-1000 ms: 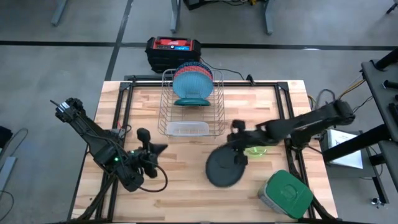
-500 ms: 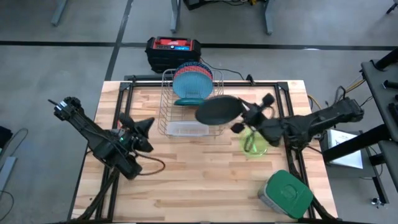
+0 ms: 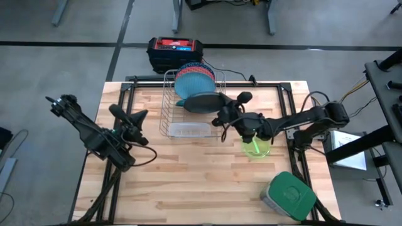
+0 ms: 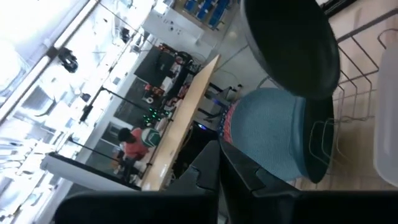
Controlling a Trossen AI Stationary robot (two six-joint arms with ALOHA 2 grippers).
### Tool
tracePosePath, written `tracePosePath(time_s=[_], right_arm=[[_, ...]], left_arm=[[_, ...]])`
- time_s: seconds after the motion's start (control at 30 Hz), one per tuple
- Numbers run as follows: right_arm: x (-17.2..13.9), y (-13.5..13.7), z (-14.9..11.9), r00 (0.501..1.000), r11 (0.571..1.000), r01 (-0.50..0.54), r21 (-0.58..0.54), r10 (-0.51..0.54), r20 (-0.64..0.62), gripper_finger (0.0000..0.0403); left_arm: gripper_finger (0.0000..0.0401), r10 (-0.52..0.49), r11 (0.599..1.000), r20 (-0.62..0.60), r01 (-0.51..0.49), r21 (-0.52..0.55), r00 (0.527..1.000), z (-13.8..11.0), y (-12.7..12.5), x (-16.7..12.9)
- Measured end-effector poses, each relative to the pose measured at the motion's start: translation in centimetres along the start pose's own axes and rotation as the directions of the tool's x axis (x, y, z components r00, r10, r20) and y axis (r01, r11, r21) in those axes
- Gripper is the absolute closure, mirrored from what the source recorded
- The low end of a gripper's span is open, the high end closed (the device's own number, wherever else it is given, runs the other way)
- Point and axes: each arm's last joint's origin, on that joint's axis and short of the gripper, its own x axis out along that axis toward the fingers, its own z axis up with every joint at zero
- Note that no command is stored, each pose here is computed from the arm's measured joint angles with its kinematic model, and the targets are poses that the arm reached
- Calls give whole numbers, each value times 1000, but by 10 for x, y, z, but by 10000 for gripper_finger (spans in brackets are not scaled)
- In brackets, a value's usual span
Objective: Sort dishes
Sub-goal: Put the black plate into the dish rack
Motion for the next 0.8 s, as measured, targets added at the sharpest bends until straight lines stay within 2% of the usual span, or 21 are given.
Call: tracePosePath(time_s=[0.27,0.43,0.6,0.8], right_arm=[[5,17,-5,1000,999,-2,40,3,-23,403],[13,34,-12,999,1000,-12,17,12,-41,403],[20,55,-21,998,999,-25,-30,23,-63,403],[36,77,-36,996,997,-31,-66,25,-90,403]], left_arm=[[401,-15,999,-12,14,-50,1000,-23,-1,1],[401,-12,999,-15,12,-33,1000,-36,-5,2],[401,0,998,-4,0,-59,1000,-39,-1,2],[401,-30,996,-21,28,-82,999,-42,1,2]])
